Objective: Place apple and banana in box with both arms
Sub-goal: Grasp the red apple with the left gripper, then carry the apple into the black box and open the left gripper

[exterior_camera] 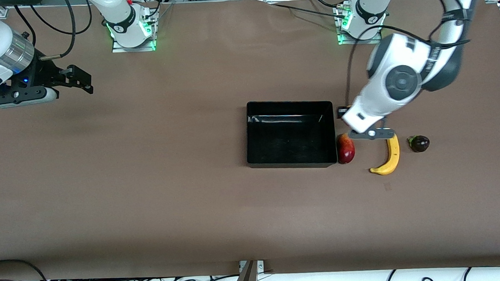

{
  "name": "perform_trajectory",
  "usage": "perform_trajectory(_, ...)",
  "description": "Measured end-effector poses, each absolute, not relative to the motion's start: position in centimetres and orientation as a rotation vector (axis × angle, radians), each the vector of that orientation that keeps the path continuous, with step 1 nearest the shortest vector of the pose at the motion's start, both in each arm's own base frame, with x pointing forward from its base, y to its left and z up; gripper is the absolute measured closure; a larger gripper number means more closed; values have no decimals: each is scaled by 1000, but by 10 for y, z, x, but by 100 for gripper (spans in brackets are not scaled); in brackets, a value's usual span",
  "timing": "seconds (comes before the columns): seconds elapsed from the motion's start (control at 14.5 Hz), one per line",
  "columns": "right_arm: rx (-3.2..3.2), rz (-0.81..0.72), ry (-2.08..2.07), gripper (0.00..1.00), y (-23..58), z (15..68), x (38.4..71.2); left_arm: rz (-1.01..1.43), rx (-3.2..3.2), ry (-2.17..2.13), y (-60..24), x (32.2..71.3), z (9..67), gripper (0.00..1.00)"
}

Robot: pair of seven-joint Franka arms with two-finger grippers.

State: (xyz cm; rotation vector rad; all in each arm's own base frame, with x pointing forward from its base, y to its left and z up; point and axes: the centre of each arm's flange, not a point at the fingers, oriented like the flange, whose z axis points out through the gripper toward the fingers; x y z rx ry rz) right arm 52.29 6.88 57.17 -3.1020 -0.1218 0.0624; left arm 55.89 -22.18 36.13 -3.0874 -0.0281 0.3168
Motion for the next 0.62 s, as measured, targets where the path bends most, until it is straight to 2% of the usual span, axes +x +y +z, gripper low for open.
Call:
perform_trajectory(0.28,-3116,21,-132,0,70,581,527,403,-3108,-86,-283,544,286,33)
perform_trajectory(0.62,-3131,-2,-137,0,69,587,533,464,-3126,-84,-295,532,219,33)
